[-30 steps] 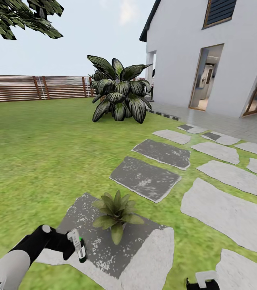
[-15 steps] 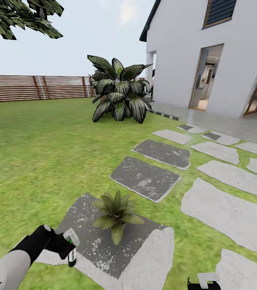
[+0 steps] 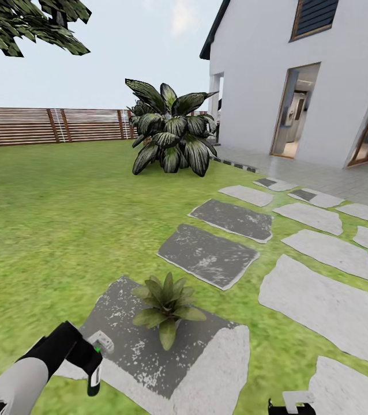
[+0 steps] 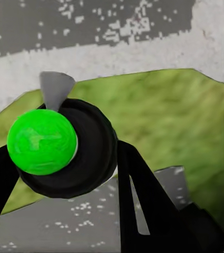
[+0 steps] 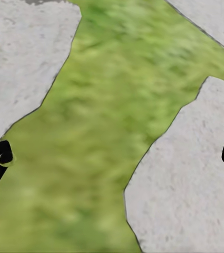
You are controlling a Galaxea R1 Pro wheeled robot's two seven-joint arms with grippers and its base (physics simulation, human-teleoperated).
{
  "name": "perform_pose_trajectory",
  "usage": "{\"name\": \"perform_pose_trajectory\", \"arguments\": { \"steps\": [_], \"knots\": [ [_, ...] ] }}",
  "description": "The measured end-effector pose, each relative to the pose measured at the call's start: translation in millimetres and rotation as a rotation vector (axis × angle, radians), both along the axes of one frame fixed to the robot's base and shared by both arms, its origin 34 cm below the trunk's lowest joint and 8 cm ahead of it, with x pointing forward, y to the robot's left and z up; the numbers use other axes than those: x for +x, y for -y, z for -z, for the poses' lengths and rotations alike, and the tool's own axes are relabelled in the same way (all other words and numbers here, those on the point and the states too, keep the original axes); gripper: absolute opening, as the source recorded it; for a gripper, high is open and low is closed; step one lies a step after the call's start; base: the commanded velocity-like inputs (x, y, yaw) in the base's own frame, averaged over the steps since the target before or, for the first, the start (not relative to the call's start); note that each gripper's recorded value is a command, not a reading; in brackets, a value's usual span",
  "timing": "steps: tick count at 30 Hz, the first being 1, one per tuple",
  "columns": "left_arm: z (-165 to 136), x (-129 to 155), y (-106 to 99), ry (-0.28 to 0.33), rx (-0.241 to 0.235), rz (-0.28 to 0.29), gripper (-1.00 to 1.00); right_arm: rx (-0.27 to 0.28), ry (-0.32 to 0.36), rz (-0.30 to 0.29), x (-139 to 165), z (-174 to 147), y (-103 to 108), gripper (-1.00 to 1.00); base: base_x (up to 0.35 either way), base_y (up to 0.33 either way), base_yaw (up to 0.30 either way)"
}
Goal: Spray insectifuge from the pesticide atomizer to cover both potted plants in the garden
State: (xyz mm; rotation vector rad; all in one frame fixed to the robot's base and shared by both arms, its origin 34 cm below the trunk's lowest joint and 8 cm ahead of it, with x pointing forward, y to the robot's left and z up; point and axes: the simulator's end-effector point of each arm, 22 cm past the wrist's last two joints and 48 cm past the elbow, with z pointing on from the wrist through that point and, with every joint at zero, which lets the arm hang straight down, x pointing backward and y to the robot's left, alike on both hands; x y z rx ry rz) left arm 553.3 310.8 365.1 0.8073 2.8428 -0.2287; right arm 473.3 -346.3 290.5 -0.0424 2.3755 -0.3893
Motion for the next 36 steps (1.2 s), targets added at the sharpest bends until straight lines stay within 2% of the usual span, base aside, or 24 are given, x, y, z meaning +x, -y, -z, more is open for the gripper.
{"name": "perform_pose_trajectory", "arguments": {
  "steps": [3, 6, 12, 21, 28, 32, 36],
  "knots": [
    [1.2, -2.1, 7.0, -0.014, -0.003, -0.003, -1.0, -0.004, 0.001, 0.002, -0.1, -0.4, 2.7, 1.0, 0.0, 0.0, 0.0],
    [2.3, -8.1, 5.1, -0.051, 0.012, -0.033, -1.0, -0.005, 0.001, 0.009, -0.3, -0.6, 4.2, 1.0, 0.0, 0.0, 0.0],
    [2.6, -12.3, 6.5, -0.077, 0.018, -0.056, -1.0, 0.015, 0.008, 0.076, -1.8, -1.2, 11.2, 1.0, 0.13, 0.0, 0.0],
    [3.6, -16.0, 14.7, -0.1, 0.019, -0.065, -1.0, 0.021, 0.001, 0.075, -4.5, 0.8, 8.9, 1.0, 0.322, -0.028, 0.0],
    [4.5, -18.2, 13.0, -0.11, 0.034, -0.062, -1.0, 0.016, -0.001, 0.077, -5.5, 0.8, 12.3, 1.0, 0.264, -0.151, 0.0],
    [7.2, -23.3, 9.7, -0.122, 0.044, -0.058, -1.0, 0.017, -0.002, 0.077, -5.9, 1.4, 11.4, 1.0, 0.065, -0.028, 0.0],
    [8.3, -28.2, 0.1, -0.143, 0.061, -0.076, -1.0, 0.017, -0.003, 0.079, -6.4, 2.0, 11.3, 1.0, 0.004, -0.002, 0.077]
  ]
}}
